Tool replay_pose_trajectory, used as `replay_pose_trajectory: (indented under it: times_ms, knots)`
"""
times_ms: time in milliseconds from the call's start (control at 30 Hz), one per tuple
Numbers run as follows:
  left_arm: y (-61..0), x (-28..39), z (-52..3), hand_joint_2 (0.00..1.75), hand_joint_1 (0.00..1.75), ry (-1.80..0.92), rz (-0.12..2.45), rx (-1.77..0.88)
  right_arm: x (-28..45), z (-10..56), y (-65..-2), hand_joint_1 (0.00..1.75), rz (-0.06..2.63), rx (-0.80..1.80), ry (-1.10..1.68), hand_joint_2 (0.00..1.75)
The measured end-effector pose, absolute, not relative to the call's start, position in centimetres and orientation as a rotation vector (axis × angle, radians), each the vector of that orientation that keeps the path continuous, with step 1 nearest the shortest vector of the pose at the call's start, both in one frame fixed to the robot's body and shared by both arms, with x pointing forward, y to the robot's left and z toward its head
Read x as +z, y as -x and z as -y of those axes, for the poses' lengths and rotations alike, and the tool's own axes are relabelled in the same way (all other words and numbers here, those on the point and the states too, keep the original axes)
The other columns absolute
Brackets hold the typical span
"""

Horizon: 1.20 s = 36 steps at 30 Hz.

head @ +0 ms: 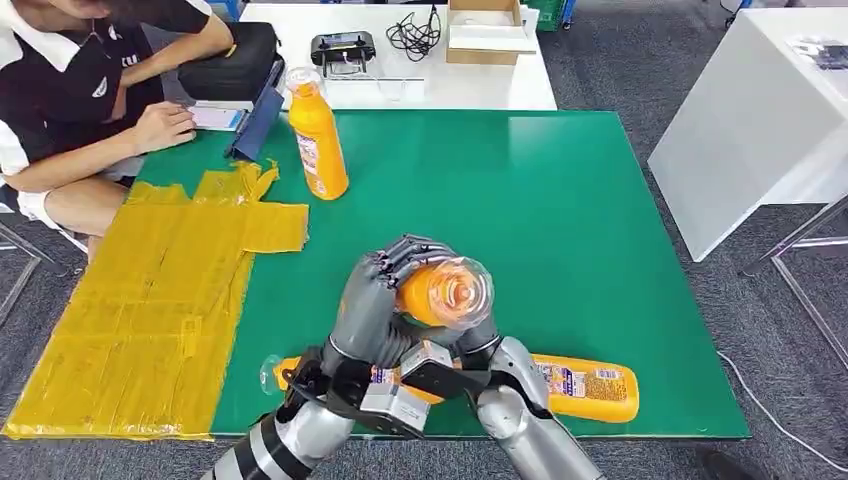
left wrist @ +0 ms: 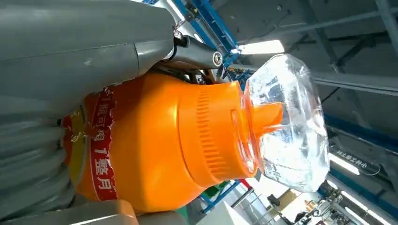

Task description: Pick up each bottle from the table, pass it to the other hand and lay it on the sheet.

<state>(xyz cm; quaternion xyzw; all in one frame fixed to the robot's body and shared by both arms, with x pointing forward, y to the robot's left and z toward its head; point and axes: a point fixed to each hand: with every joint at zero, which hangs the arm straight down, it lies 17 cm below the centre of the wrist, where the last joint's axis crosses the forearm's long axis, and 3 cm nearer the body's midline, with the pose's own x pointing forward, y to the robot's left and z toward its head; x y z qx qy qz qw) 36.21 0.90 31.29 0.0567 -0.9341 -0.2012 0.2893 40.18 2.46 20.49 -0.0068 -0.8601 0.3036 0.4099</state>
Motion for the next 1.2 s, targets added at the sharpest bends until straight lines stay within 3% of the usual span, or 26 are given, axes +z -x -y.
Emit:
replay_pose_trajectory:
  times_ms: [33, 267, 300, 500, 667, 767, 933, 1200]
  knots:
    - [-36.3, 31.4, -1.0, 1.75, 1.75, -0.161, 2.496, -0.533, 20.6, -2.5, -40.2, 0.16, 2.165, 0.758, 0.019, 1.75]
    - [-37.2, 32.1, -1.8, 1.75, 1.75, -0.222, 2.499, -0.529, 21.5, -2.6, -40.3, 0.16, 2.189, 0.709, 0.029, 1.75]
    - [-37.3, 32.1, -1.8, 1.75, 1.75, -0.226, 2.501, -0.531, 21.6, -2.6, -40.3, 0.0, 2.19, 0.705, 0.028, 1.75]
    - [-38.2, 32.5, -2.8, 1.75, 1.75, -0.333, 2.5, -0.545, 22.4, -2.2, -40.0, 0.0, 2.214, 0.66, 0.029, 1.75]
    - [-41.0, 34.7, -6.2, 1.75, 1.75, -0.667, 2.502, -0.617, 24.3, 0.2, -39.4, 0.0, 2.273, 0.535, 0.081, 1.75]
    - [-43.0, 36.8, -8.3, 1.75, 1.75, -1.017, 2.471, -0.724, 25.7, 1.9, -39.0, 0.0, 2.307, 0.467, 0.095, 1.75]
    - [-49.1, 37.6, -12.1, 1.75, 1.75, -1.491, 2.186, -0.937, 27.9, 4.3, -38.0, 0.0, 2.363, 0.436, 0.188, 1.75]
    - [-57.1, 32.8, -18.7, 1.75, 1.75, -1.659, 1.738, -1.156, 27.9, 7.8, -37.0, 0.0, 2.342, 0.5, 0.418, 1.75]
